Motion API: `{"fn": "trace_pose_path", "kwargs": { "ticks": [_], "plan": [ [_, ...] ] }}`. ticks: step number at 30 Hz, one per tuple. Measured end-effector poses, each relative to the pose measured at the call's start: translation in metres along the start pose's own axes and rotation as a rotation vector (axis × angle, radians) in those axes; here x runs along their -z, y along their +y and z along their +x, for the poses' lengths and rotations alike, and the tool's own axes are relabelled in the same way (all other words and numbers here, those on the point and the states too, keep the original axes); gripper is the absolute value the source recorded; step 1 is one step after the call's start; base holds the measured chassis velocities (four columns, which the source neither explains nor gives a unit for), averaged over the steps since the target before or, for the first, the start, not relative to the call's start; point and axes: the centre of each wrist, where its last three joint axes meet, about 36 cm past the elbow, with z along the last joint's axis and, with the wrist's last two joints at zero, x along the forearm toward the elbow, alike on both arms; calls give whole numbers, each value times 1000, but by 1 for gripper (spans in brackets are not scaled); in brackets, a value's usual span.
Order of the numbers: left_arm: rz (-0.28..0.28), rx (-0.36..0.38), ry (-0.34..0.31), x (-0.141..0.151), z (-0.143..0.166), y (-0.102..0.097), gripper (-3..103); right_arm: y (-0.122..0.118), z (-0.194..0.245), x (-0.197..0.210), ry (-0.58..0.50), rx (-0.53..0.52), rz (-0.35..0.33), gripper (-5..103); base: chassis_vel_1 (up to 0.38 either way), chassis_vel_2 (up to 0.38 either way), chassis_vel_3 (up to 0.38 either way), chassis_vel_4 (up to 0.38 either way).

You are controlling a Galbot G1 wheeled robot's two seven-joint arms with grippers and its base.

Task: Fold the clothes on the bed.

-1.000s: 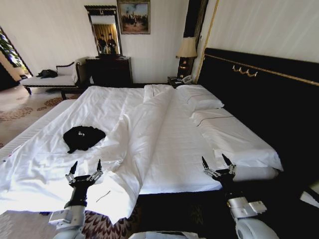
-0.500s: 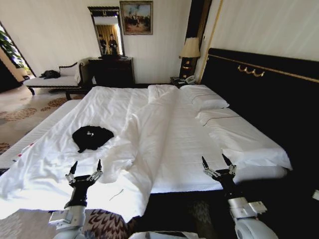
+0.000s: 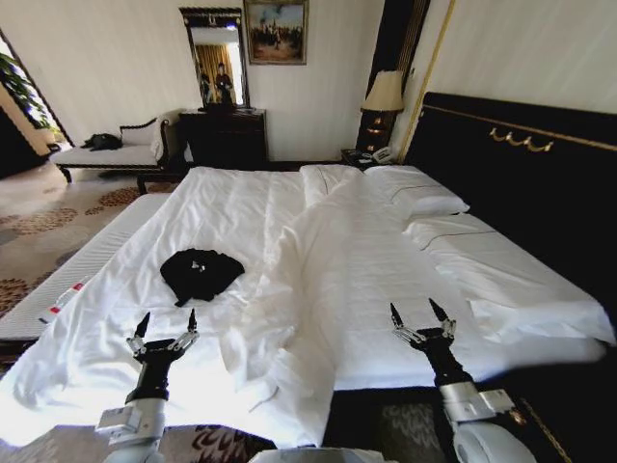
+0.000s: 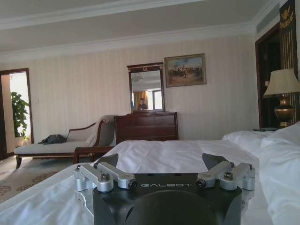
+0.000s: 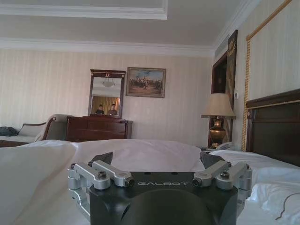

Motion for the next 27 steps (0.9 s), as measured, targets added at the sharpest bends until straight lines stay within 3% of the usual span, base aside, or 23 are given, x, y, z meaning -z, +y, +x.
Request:
{"fn": "trace_pose_path", "kwargs": {
  "ticks": [27],
  "plan": [
    [-3, 14, -6, 3, 0, 3, 100, 2, -2, -3, -32, 40, -23, 100, 6, 50, -5, -50]
  ]
}}
